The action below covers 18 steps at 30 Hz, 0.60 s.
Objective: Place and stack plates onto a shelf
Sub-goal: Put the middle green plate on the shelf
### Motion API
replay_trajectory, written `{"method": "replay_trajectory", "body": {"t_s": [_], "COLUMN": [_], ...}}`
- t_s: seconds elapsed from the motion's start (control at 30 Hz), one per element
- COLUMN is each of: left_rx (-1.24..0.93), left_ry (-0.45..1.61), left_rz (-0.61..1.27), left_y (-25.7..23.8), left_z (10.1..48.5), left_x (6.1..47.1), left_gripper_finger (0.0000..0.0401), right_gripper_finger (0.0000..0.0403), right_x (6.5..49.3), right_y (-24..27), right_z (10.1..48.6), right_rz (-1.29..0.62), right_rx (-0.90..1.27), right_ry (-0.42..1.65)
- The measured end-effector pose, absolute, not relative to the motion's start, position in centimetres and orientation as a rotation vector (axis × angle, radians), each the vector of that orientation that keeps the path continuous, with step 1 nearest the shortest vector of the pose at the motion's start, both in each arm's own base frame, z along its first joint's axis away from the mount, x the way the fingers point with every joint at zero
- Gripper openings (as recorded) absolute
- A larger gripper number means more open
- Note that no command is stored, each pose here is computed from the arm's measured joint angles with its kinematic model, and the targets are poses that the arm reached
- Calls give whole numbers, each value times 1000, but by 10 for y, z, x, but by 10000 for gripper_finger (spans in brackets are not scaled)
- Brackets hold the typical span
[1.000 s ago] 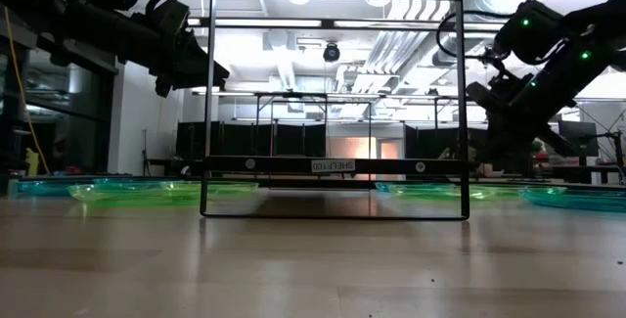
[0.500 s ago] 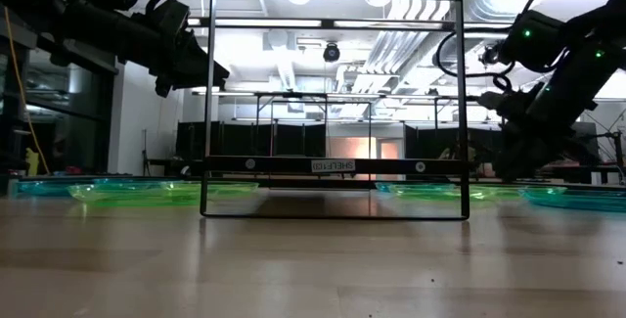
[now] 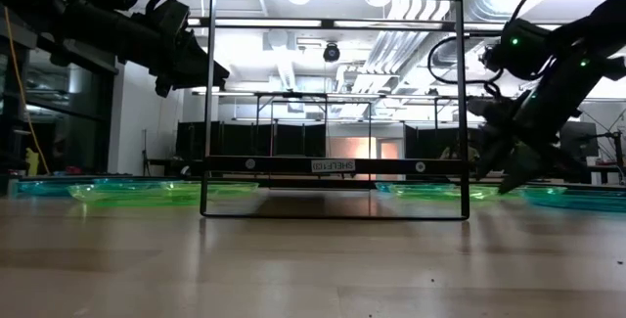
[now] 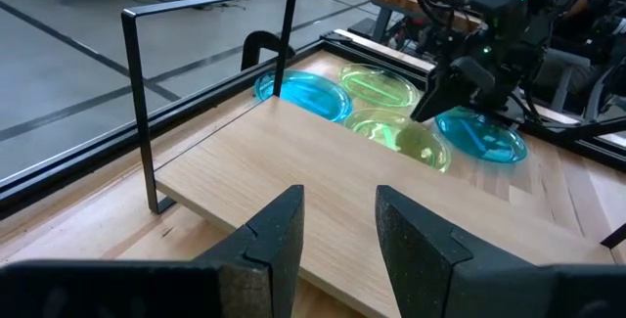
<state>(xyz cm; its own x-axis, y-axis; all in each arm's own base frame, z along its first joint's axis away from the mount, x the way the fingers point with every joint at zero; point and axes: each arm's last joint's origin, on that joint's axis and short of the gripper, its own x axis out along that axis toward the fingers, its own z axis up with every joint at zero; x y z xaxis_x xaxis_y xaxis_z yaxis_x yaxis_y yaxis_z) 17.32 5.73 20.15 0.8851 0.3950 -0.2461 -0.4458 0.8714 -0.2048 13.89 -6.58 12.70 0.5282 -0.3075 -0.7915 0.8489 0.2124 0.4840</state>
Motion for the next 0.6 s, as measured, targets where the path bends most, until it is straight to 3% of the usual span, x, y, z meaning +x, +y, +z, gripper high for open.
{"method": "replay_trajectory", "body": {"t_s": [0.37, 0.6], "left_rx": [-261, -261], "left_ry": [200, 201], "left_rz": [442, 442], "left_y": [57, 57], "left_z": [201, 201], "left_x": [173, 173], "left_gripper_finger": [118, 118], "right_gripper_finger": [195, 195], "right_x": [154, 163], "right_y": [-74, -71], "right_z": [108, 99], "right_rz": [-958, -1040], "right_rx": [1091, 976], "right_ry": [605, 573]}}
